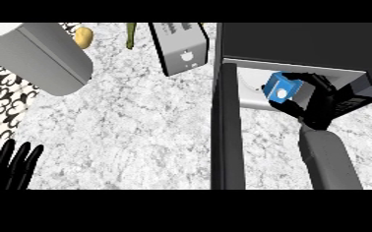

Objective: Pick up the milk, place it into the microwave and close the microwave

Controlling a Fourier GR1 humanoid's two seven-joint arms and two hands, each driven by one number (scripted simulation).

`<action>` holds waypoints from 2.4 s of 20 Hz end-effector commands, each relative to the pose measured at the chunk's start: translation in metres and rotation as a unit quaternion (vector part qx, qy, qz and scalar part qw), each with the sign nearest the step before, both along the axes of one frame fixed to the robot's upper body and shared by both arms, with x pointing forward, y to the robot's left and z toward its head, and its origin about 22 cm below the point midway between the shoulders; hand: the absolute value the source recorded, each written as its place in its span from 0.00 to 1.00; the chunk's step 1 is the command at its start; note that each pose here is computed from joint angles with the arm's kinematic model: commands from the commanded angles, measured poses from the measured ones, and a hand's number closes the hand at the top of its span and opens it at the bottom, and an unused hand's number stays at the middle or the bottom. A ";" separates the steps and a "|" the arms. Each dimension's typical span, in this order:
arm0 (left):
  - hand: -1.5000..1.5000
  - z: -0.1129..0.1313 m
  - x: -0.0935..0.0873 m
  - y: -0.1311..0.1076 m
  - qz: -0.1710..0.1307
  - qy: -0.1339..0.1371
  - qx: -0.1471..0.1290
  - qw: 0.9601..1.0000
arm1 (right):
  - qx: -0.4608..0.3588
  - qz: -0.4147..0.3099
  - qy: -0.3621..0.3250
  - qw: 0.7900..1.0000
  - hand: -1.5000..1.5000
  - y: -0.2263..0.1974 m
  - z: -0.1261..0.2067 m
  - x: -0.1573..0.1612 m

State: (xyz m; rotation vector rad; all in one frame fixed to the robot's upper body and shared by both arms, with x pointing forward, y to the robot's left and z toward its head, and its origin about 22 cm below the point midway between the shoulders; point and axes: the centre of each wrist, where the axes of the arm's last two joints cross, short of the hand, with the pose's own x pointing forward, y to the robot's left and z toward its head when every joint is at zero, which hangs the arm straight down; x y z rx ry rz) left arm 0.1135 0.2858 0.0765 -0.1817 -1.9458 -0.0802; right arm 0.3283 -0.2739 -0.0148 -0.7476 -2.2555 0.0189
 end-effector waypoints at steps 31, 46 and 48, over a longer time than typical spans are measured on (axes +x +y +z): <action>0.00 -0.001 0.027 -0.033 -0.053 0.006 0.029 0.998 | 0.009 -0.002 0.160 0.987 0.00 -0.002 -0.012 0.029; 0.00 0.001 0.031 -0.053 -0.055 -0.001 0.027 0.998 | 0.054 0.059 0.201 0.976 0.00 0.017 -0.021 0.039; 0.00 -0.005 0.030 -0.057 -0.066 0.015 0.032 0.997 | 0.063 0.074 0.196 0.976 0.00 0.020 -0.017 0.043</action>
